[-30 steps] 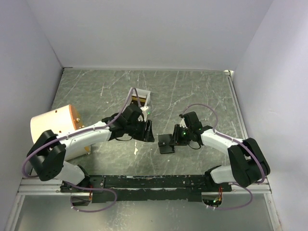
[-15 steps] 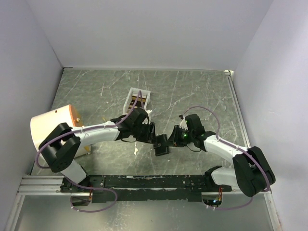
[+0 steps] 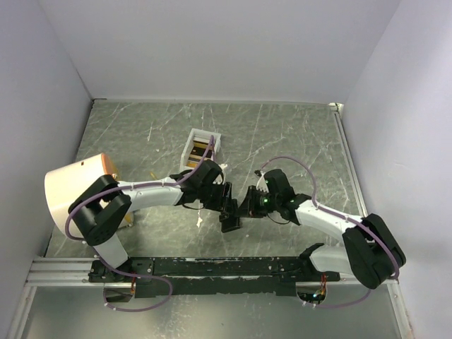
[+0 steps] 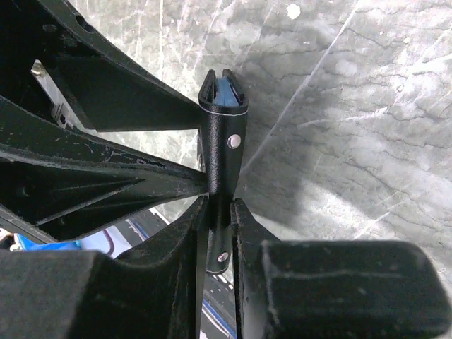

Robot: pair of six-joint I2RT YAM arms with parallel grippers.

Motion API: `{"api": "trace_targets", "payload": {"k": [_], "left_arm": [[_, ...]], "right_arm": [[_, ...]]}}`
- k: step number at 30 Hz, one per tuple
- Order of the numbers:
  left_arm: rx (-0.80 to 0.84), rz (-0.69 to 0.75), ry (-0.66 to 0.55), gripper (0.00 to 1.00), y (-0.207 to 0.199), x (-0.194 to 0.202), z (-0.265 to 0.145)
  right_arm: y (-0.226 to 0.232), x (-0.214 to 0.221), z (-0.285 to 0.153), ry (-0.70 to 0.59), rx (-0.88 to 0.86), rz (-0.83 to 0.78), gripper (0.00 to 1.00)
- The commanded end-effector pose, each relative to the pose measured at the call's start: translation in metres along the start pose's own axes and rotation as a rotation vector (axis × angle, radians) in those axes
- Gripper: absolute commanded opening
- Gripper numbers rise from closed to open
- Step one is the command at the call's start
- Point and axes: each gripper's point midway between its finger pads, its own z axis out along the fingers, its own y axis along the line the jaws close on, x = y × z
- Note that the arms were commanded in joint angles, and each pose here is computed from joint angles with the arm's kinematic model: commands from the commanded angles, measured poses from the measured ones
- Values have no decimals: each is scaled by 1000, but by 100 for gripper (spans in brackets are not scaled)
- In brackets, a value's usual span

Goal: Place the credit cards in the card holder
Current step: Open the card holder at the center of the board.

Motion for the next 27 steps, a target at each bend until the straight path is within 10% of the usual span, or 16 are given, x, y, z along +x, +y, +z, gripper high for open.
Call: {"api": "trace_targets", "payload": {"k": [1, 27], "left_arm": [[22, 34, -22, 59, -11, -10, 4], [-67, 40, 85, 55, 9, 24, -2]], "right_arm": [[17, -9, 4, -16, -32, -19, 17], [19, -18, 5, -27, 3, -29, 16]]}}
